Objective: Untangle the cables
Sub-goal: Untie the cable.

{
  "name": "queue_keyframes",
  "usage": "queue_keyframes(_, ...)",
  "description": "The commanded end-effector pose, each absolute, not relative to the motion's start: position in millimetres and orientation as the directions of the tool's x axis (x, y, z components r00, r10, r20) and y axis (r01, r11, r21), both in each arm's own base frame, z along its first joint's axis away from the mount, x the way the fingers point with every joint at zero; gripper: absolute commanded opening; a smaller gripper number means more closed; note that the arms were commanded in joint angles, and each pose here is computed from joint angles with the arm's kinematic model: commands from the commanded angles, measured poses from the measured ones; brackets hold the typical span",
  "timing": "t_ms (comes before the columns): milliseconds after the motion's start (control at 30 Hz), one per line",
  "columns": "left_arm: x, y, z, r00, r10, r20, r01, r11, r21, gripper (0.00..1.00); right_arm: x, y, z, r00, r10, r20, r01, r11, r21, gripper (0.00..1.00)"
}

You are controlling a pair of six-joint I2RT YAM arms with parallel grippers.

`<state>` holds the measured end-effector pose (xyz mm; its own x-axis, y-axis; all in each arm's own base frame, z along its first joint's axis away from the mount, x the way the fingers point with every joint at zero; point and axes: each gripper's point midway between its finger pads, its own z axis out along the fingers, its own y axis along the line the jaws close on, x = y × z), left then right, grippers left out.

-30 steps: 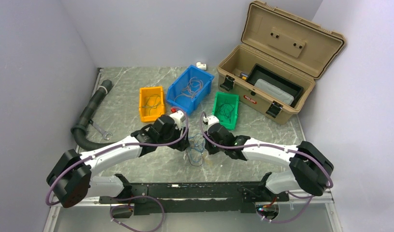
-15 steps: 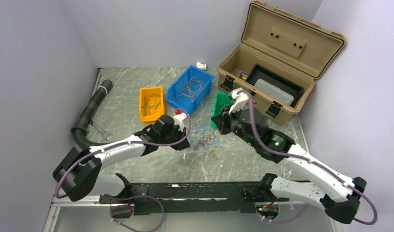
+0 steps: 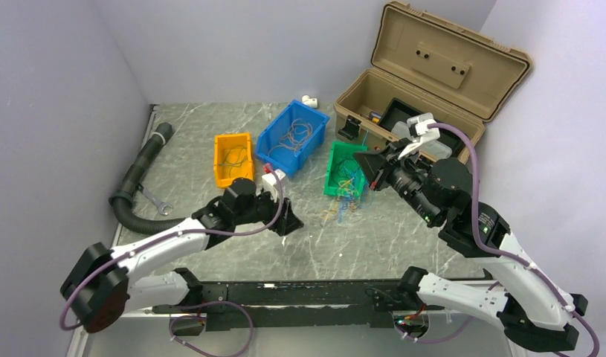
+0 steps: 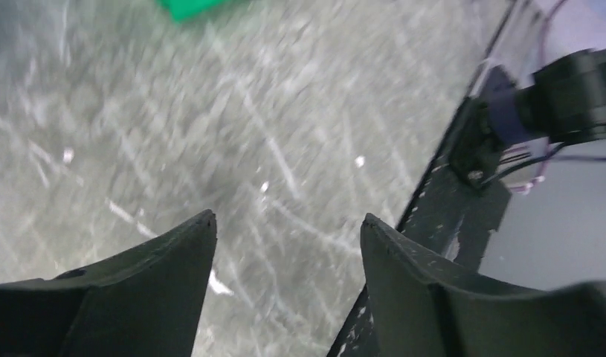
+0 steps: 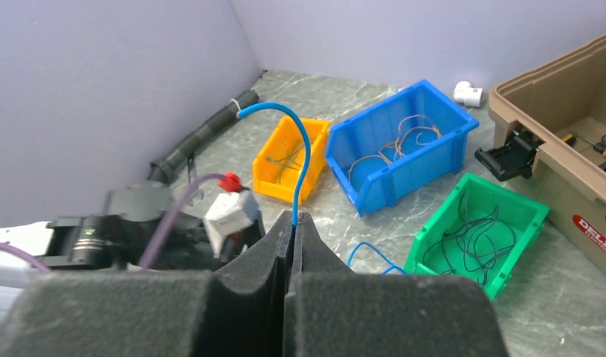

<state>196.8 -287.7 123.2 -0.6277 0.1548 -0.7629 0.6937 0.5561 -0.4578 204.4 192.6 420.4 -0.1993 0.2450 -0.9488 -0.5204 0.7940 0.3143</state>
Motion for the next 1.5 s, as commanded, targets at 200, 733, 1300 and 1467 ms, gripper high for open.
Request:
queue_keyframes(200,213,-301,249,-0.191,-0.006,-0.982,0.872,0.457,-0.172,0.76,198,202,403,-0.246,0.192,-0.95,-0.562,0.77,0.301,0.0)
queue_keyframes(733,209,-268,287,-0.009,-0.013,-1.0,0.85,0.526,-0.015,0.85,191,219,386,-0.296,0.142,-0.945,-0.619,0.724,0.303,0.0)
queue_keyframes(1300,208,-302,304,0.302,0.048,-0.952,0.893,0.334,0.3,0.75,163,240,377,-0.347,0.073,-0.935,-0.741,0.589,0.321,0.0)
queue_keyframes(1467,183,-322,297,0.277,0.029,-0.961,0.95,0.143,0.278,0.73,165,243,381,-0.359,0.083,-0.93,-0.732,0.594,0.335,0.0)
